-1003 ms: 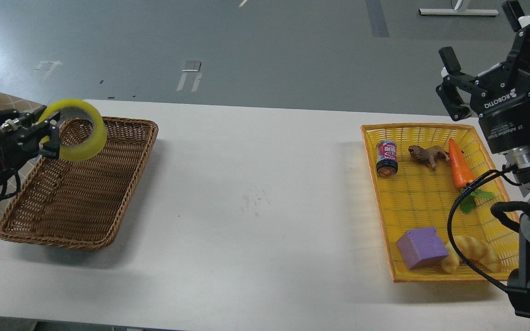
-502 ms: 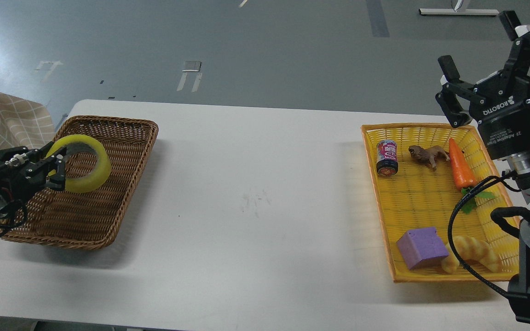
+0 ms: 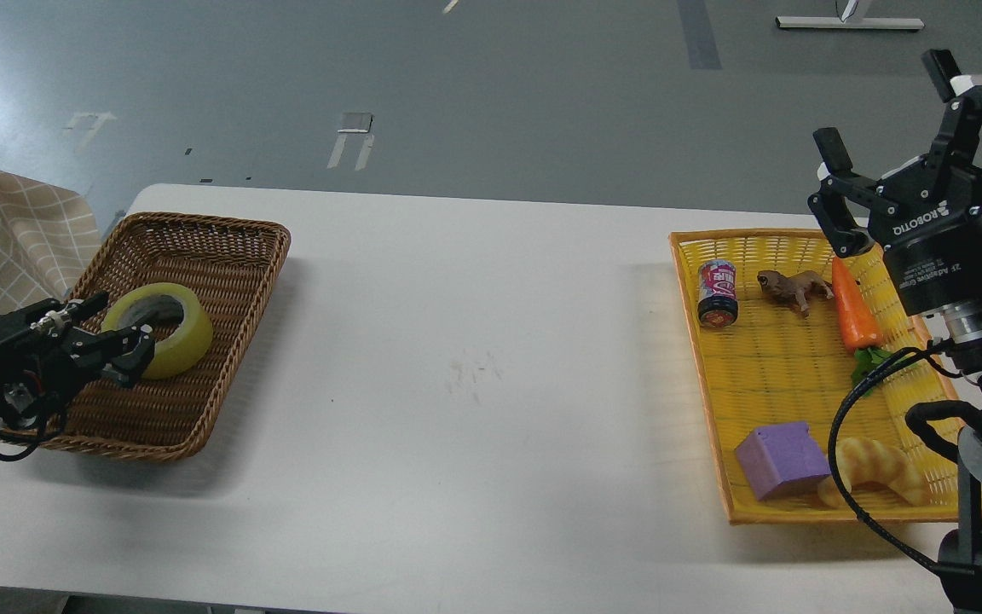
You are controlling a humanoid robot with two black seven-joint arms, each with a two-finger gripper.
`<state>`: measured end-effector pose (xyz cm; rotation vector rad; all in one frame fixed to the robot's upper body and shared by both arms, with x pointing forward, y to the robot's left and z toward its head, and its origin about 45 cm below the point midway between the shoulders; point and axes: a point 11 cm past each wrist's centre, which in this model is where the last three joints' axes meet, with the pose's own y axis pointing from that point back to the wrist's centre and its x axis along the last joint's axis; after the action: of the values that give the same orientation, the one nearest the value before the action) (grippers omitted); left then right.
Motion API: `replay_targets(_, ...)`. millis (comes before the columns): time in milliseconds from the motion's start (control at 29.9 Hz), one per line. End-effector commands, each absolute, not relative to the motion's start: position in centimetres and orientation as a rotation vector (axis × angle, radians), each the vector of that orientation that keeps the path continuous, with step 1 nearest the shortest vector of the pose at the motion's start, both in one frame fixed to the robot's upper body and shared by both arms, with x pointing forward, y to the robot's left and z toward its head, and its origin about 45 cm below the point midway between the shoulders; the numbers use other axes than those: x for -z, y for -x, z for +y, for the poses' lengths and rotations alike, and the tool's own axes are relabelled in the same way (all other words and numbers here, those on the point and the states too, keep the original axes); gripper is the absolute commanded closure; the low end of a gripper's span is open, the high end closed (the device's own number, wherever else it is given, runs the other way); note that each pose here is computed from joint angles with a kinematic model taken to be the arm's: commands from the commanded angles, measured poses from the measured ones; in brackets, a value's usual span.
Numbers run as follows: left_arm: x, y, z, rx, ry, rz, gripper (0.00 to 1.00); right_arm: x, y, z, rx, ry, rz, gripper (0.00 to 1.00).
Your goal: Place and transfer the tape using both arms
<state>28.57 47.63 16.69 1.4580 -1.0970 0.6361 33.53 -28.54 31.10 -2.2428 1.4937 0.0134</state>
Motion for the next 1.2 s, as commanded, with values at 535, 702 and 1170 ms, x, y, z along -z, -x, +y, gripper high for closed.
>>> replay_targets(535, -33.4, -34.3, 38.0, -1.319, -0.507, -0.736, 0.02, -32.4, -34.6, -27.4, 0.034, 2.282, 1.445, 0.00)
replay_targets(702, -33.8, -34.6, 33.2, -1.362, -0.193, -0.566, 0.02, -32.5, -35.0, -26.0, 0.079, 2.344, 1.429, 0.00)
replay_targets(1170, -35.6, -34.7, 27.0, -1.091, 0.328, -0.153, 0.02, -34.9, -37.4, -24.8, 0.150, 2.359, 1.385, 0.00)
